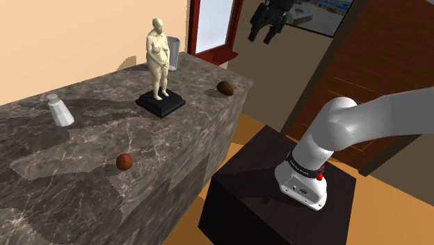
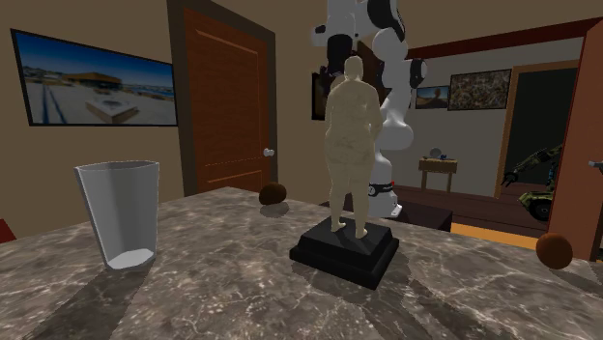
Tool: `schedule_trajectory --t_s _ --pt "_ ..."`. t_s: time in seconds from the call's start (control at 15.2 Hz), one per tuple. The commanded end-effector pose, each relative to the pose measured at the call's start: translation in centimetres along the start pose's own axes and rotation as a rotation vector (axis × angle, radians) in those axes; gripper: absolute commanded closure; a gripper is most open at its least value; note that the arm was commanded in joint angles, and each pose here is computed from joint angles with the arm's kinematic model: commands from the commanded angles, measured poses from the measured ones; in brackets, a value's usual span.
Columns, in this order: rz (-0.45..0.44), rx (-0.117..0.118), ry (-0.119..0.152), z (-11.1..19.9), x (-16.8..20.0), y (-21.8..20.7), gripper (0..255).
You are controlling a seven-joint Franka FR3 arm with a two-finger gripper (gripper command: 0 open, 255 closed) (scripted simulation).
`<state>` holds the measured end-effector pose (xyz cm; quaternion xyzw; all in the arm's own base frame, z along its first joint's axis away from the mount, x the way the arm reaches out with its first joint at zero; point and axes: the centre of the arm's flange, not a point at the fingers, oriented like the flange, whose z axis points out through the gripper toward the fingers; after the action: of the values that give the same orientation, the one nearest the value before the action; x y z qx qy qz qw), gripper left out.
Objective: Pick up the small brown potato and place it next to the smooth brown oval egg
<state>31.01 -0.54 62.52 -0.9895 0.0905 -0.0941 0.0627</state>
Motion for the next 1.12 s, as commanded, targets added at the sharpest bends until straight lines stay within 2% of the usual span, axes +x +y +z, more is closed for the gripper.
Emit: schedule_trajectory --t_s 0.0,1.06 --pt "0.0 0.0 0.0 0.0 0.0 0.0 0" --pt "-0.11 -0.03 0.057 18.3 5.3 8.2 0"
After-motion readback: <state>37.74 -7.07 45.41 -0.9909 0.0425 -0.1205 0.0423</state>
